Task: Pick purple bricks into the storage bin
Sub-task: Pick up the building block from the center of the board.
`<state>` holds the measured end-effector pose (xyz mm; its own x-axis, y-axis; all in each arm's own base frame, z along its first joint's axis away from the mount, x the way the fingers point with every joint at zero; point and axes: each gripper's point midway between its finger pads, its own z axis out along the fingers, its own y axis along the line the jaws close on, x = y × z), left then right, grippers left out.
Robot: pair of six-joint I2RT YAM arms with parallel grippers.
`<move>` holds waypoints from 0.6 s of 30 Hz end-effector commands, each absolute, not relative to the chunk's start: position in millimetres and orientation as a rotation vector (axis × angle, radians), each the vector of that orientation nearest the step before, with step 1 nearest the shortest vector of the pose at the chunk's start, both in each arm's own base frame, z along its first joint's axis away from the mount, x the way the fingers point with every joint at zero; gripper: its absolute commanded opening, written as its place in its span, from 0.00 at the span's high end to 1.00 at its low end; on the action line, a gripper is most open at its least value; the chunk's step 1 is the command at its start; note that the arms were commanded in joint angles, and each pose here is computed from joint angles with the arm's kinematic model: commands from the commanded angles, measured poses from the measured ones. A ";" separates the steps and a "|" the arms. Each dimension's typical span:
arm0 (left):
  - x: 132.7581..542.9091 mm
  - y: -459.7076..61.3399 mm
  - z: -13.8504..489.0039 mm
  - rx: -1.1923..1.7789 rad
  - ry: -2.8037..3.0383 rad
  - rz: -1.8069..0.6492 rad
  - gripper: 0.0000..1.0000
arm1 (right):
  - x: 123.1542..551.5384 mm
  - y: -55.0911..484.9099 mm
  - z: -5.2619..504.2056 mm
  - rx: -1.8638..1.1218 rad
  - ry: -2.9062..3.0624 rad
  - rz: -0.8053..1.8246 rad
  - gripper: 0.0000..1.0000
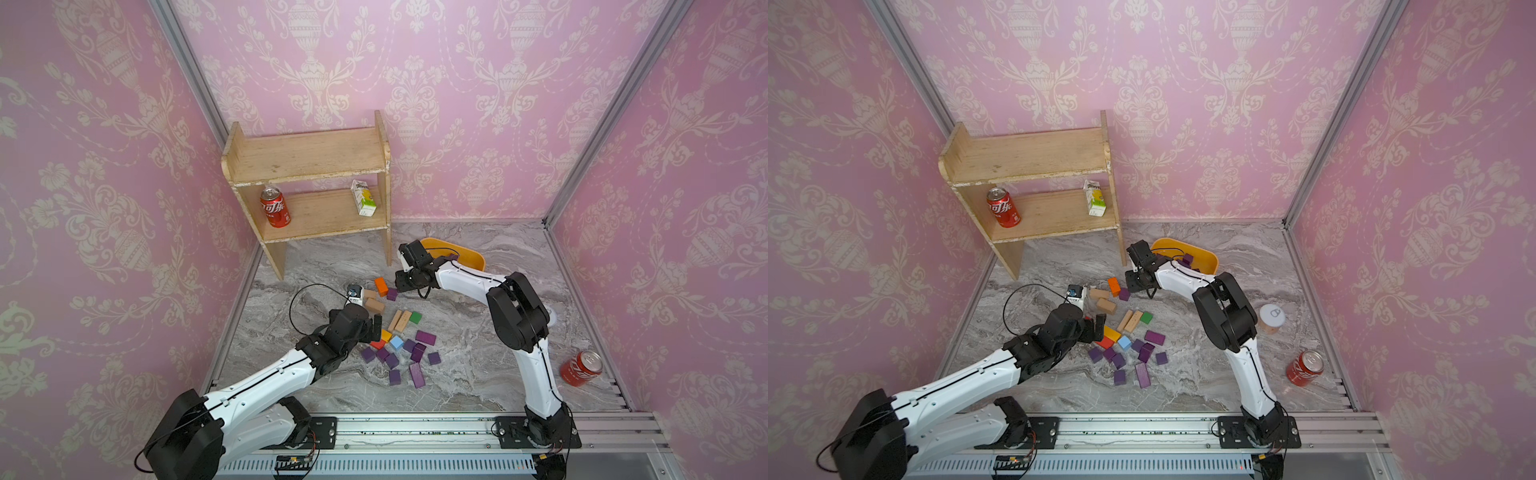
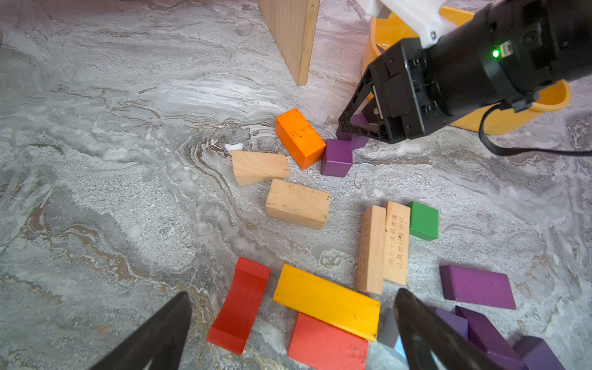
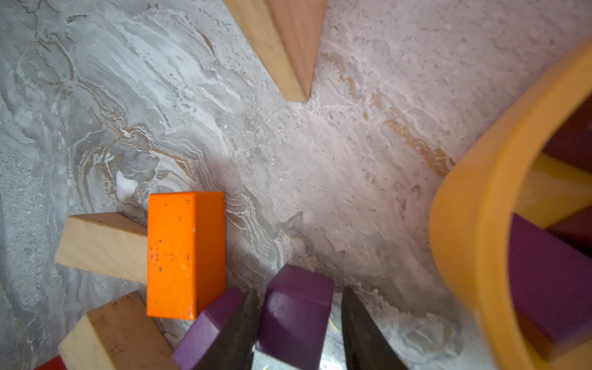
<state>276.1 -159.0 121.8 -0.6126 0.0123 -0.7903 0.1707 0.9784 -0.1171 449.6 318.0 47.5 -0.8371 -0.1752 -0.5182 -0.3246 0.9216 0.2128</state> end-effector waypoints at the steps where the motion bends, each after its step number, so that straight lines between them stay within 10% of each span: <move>1: 279.8 -156.0 128.9 0.096 2.213 -0.212 0.01 | 449.6 317.0 42.7 -0.351 2.597 0.357 0.57; 18: 279.1 -153.9 127.2 0.092 2.217 -0.204 0.01 | 451.5 307.1 37.0 -0.393 2.614 0.250 0.65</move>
